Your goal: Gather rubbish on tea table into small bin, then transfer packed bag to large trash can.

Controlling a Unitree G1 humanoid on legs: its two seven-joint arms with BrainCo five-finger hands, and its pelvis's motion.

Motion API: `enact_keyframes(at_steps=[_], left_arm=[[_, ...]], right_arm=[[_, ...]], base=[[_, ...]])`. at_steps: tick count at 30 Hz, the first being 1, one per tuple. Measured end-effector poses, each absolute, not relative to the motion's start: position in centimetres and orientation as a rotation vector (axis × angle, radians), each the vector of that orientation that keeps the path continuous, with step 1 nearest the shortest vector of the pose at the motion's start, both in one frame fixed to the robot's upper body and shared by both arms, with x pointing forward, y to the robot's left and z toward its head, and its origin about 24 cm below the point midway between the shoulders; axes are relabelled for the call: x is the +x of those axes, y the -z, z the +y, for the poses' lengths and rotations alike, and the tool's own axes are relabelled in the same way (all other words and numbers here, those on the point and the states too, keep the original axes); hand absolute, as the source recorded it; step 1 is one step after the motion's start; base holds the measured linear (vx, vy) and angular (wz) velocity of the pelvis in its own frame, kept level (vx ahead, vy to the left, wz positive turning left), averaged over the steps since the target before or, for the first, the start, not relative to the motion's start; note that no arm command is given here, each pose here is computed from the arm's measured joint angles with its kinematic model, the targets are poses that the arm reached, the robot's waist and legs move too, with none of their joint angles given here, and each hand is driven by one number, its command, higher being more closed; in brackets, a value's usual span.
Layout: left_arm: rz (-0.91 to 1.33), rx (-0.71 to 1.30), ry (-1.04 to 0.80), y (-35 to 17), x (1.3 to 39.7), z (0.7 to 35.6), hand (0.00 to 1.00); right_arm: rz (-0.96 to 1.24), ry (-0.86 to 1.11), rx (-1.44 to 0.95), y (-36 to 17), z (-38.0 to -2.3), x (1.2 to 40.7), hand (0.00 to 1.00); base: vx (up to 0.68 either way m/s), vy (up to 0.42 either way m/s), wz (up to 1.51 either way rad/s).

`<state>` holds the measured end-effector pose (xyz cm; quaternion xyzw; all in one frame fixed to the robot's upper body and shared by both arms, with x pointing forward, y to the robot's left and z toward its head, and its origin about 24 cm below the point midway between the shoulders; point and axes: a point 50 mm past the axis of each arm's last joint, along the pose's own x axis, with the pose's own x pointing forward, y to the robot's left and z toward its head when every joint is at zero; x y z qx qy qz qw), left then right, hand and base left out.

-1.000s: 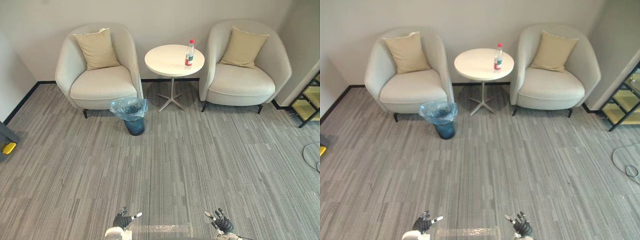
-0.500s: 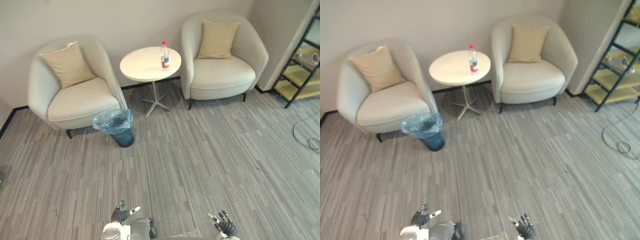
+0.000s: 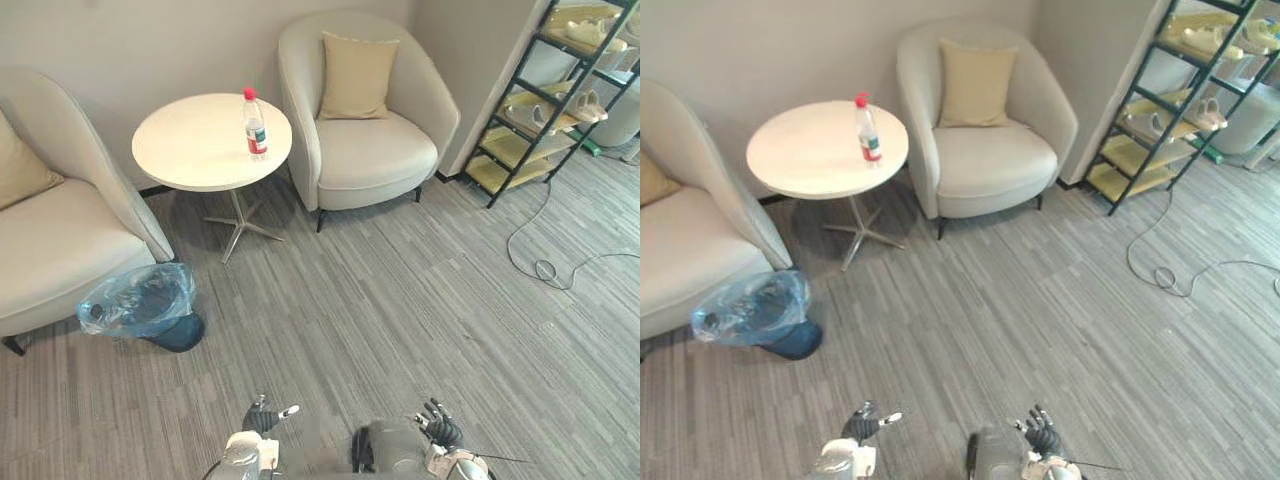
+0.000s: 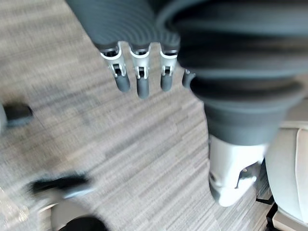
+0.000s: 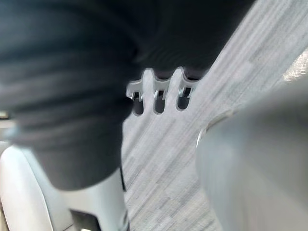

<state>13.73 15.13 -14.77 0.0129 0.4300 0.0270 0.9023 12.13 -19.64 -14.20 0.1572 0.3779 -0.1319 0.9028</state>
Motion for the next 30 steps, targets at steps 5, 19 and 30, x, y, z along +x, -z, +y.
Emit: enact_keyframes(at_steps=[5, 19, 30], left_arm=[[0.885, -0.096, -0.083, 14.7, 13.8, 13.1, 0.0], [0.773, -0.092, -0.091, 13.4, 15.8, 13.8, 0.0], [0.845, -0.03, -0.051, 14.3, 14.6, 14.2, 0.0]], right_arm=[[0.733, 0.286, 0.302, 13.5, -21.0, 13.4, 0.0], [0.814, 0.259, 0.34, 14.6, -18.5, 11.3, 0.0], [0.749, 0.193, 0.289, 13.9, -18.8, 12.1, 0.0]], base=[[0.42, -0.291, 0.66], [0.37, -0.058, 0.09], [0.34, 0.056, 0.17]])
